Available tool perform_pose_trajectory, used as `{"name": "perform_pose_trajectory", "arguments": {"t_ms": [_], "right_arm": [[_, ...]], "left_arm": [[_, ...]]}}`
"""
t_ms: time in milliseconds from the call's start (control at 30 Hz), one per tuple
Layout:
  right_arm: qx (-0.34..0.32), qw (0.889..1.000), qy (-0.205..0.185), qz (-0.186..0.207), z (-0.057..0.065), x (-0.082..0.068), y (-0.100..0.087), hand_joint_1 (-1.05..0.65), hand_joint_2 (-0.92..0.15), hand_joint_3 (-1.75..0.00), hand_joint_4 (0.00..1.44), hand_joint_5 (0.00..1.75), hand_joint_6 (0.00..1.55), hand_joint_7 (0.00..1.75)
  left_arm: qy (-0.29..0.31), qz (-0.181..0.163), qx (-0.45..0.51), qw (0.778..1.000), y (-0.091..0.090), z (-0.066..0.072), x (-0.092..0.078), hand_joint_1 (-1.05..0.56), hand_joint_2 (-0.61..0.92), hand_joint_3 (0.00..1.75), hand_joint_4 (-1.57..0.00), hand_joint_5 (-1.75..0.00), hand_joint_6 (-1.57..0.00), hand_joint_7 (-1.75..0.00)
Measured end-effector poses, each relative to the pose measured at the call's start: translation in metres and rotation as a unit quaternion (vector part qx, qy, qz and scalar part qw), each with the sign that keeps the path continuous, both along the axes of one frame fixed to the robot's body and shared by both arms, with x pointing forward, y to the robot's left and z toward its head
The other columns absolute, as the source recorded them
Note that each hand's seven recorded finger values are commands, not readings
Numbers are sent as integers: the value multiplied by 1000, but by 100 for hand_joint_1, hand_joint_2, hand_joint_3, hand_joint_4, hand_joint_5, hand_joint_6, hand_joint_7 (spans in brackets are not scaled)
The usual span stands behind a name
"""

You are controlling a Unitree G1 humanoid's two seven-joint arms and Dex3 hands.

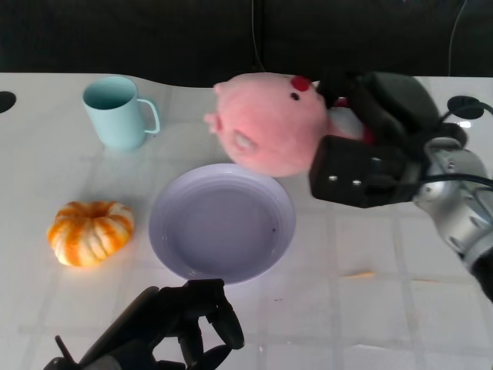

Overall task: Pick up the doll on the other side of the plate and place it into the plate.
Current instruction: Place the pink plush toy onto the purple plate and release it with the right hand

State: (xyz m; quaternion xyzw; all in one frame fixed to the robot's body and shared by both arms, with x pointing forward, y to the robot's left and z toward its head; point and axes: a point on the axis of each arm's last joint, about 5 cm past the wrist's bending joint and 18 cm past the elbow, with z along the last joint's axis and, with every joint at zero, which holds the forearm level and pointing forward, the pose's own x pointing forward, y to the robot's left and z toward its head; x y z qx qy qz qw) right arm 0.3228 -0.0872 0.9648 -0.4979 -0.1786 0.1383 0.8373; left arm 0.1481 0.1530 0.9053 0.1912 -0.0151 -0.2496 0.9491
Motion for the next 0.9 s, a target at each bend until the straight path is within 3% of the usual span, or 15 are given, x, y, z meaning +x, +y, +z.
{"name": "perform_pose_trajectory", "arguments": {"t_ms": [133,433,667,733,800,833,867,900], "right_arm": [[-3,1000,7,23,1,0,17,-25,-33,-123,94,175,82,159],[-35,996,7,77,9,-1,57,-25,-44,-104,92,175,77,169],[-39,993,18,107,8,-6,76,-23,-49,-89,86,175,79,148],[-41,993,23,107,8,-7,76,-25,-60,-62,84,169,84,114],[-42,993,30,106,8,-6,76,-27,-74,-28,86,153,96,62],[-45,993,37,106,8,-6,75,-27,-78,-19,87,150,98,44],[-50,992,43,107,9,-6,75,-30,-82,-14,83,138,97,28],[-56,991,49,111,10,-5,74,-36,-87,-9,76,113,90,13]], "left_arm": [[-2,2,1,1000,0,-1,0,-19,64,83,-66,-175,-64,-139],[4,0,-3,1000,-4,-2,-2,-19,65,81,-63,-175,-64,-140],[0,-1,-2,1000,-7,-2,-3,-18,66,82,-62,-175,-64,-139],[-1,-2,1,1000,-8,-2,-4,-19,65,82,-63,-175,-65,-139],[-2,-2,1,1000,-8,-1,-4,-19,65,83,-64,-175,-64,-139],[-2,-3,1,1000,-8,-1,-4,-19,65,83,-64,-175,-64,-139],[-3,-3,1,1000,-8,-1,-4,-19,65,83,-64,-175,-65,-138],[-4,-3,0,1000,-8,-1,-4,-19,65,83,-63,-175,-65,-138]]}}
